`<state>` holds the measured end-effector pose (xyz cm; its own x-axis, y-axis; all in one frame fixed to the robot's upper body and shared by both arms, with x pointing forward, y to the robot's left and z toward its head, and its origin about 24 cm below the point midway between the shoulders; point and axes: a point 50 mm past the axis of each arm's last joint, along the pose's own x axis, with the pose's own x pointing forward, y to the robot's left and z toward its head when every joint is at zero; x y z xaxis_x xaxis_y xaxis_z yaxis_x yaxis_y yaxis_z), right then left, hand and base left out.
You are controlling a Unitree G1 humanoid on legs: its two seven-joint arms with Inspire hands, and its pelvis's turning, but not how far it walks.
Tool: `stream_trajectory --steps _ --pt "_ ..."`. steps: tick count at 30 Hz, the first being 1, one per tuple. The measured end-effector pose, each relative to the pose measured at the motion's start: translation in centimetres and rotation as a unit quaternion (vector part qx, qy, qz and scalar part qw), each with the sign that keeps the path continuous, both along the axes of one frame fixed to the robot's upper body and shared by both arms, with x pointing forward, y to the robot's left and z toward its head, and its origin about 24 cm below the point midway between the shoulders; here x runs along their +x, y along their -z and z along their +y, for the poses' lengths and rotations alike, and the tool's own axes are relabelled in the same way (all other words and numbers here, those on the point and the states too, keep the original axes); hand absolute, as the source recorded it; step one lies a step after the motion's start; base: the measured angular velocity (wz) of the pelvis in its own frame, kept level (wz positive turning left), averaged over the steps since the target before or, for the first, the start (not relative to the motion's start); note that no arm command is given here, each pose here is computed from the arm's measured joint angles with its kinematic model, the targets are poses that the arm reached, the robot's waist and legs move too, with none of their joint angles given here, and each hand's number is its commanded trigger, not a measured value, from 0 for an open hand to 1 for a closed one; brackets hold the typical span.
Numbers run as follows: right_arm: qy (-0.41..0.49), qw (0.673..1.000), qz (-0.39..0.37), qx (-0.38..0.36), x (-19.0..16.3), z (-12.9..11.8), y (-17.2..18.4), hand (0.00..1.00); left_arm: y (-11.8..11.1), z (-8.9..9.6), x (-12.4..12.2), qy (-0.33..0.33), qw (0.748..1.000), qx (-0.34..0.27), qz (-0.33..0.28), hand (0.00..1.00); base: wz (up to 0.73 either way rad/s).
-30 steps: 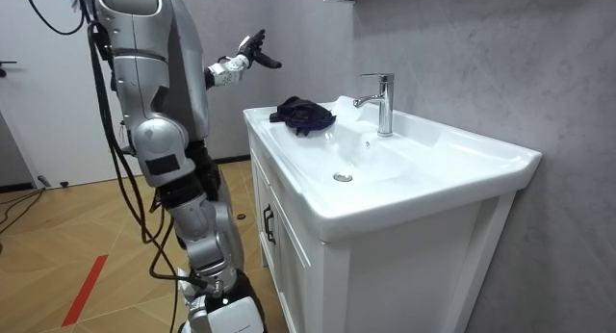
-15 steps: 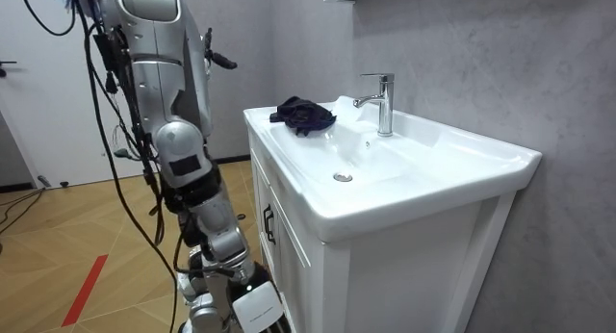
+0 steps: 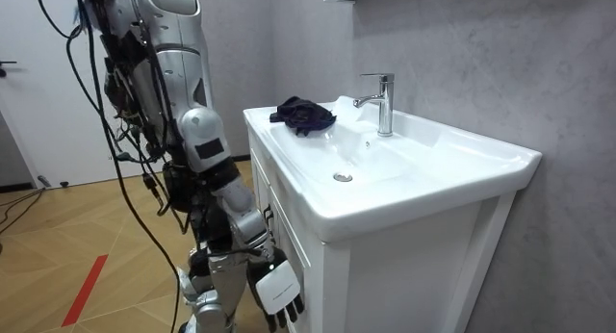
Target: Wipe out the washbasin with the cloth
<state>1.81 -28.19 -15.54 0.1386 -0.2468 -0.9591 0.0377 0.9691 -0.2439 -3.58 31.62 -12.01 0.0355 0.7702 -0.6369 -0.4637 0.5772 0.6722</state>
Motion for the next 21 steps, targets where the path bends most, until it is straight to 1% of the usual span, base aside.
stream_trajectory --steps 1,3,5,6,7,9,11,15,16,18,21 --pt "-0.001 1.000 0.001 0.001 0.0 0.0 0.0 0.00 0.4 -0.4 -0.7 -0.001 1.000 -0.020 0.015 0.00 0.00" --pt "-0.018 1.000 0.007 0.008 0.0 0.2 0.1 0.00 1.6 -2.0 -2.9 0.002 0.994 -0.095 0.060 0.00 0.00" --pt "-0.019 1.000 0.008 0.013 -0.1 0.2 0.1 0.00 2.0 -2.8 -4.0 -0.001 0.987 -0.139 0.079 0.00 -0.03" --pt "-0.020 1.000 0.009 0.015 -0.1 0.3 0.1 0.00 2.3 -3.2 -4.0 0.000 0.984 -0.160 0.079 0.00 -0.03" --pt "-0.022 1.000 0.009 0.015 -0.1 0.3 0.1 0.00 2.4 -3.4 -4.1 0.000 0.982 -0.169 0.081 0.00 0.00" --pt "-0.020 1.000 0.013 0.018 -0.3 0.5 0.2 0.00 2.8 -3.9 -3.5 0.005 0.977 -0.199 0.078 0.00 0.05" --pt "-0.017 0.999 0.023 0.020 -0.7 0.7 0.3 0.00 3.0 -4.4 -3.2 0.027 0.971 -0.221 0.083 0.00 -0.01" --pt "-0.028 0.999 0.040 0.018 -1.2 0.7 0.4 0.00 3.8 -5.2 -0.2 0.095 0.956 -0.263 0.083 0.00 -0.12" --pt "-0.031 0.999 0.040 0.018 -1.1 0.7 0.4 0.00 3.9 -5.3 0.3 0.104 0.955 -0.266 0.082 0.00 -0.16" --pt "-0.030 0.998 0.046 0.018 -1.4 0.8 0.5 0.00 4.0 -5.5 1.9 0.141 0.949 -0.267 0.084 0.00 -0.22" --pt "-0.029 0.998 0.053 0.019 -1.5 0.9 0.5 0.00 4.1 -5.6 3.3 0.165 0.945 -0.269 0.080 0.00 -0.40"
